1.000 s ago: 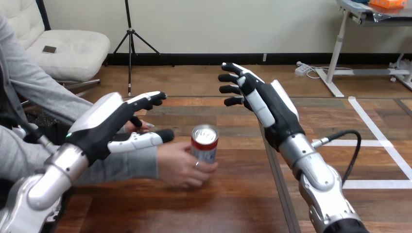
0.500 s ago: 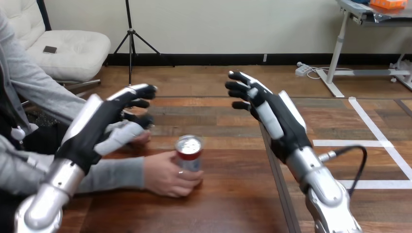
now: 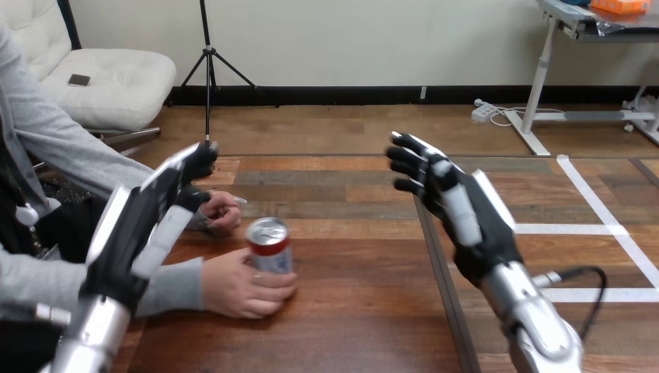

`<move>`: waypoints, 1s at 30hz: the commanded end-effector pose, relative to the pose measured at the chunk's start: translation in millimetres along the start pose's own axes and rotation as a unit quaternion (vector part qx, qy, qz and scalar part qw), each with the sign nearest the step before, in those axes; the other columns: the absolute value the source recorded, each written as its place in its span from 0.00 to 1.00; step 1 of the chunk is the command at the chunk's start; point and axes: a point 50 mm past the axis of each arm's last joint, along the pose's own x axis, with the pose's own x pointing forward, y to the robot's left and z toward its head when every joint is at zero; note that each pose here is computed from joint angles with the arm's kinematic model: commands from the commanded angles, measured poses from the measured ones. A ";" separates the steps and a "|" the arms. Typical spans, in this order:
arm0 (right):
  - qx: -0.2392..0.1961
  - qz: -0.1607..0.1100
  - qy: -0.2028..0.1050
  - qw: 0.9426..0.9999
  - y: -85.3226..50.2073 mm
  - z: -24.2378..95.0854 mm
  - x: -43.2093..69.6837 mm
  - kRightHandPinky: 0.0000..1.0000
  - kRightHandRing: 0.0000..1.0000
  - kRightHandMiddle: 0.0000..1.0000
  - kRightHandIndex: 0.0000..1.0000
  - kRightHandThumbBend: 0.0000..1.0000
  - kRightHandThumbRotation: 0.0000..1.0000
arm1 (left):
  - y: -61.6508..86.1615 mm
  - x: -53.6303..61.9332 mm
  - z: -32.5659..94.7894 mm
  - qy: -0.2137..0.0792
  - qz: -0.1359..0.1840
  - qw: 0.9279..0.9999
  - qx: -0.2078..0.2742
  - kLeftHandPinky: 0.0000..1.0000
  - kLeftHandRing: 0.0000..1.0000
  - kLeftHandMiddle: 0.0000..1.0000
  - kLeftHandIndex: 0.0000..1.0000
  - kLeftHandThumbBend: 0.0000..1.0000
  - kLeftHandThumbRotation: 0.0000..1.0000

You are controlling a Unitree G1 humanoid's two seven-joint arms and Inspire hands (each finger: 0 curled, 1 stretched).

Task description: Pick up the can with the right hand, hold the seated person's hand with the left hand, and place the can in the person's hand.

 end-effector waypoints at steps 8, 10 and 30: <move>0.006 -0.020 -0.045 0.999 -18.6 11.8 -9.3 0.90 0.92 0.89 0.89 1.00 1.00 | -2.5 -16.9 -6.5 0.003 0.034 0.999 -0.032 0.85 0.90 0.89 0.86 0.40 0.92; 0.010 -0.026 -0.041 0.999 -19.8 8.8 -14.6 0.91 0.92 0.89 0.89 1.00 1.00 | -6.1 -23.0 -8.3 0.005 0.035 0.999 -0.036 0.86 0.90 0.89 0.86 0.37 0.91; 0.056 -0.034 -0.008 0.998 -19.5 -11.1 -46.1 0.97 0.92 0.90 0.92 1.00 1.00 | -28.9 -46.6 -12.3 -0.009 0.089 0.995 -0.053 0.75 0.82 0.82 0.78 0.36 0.84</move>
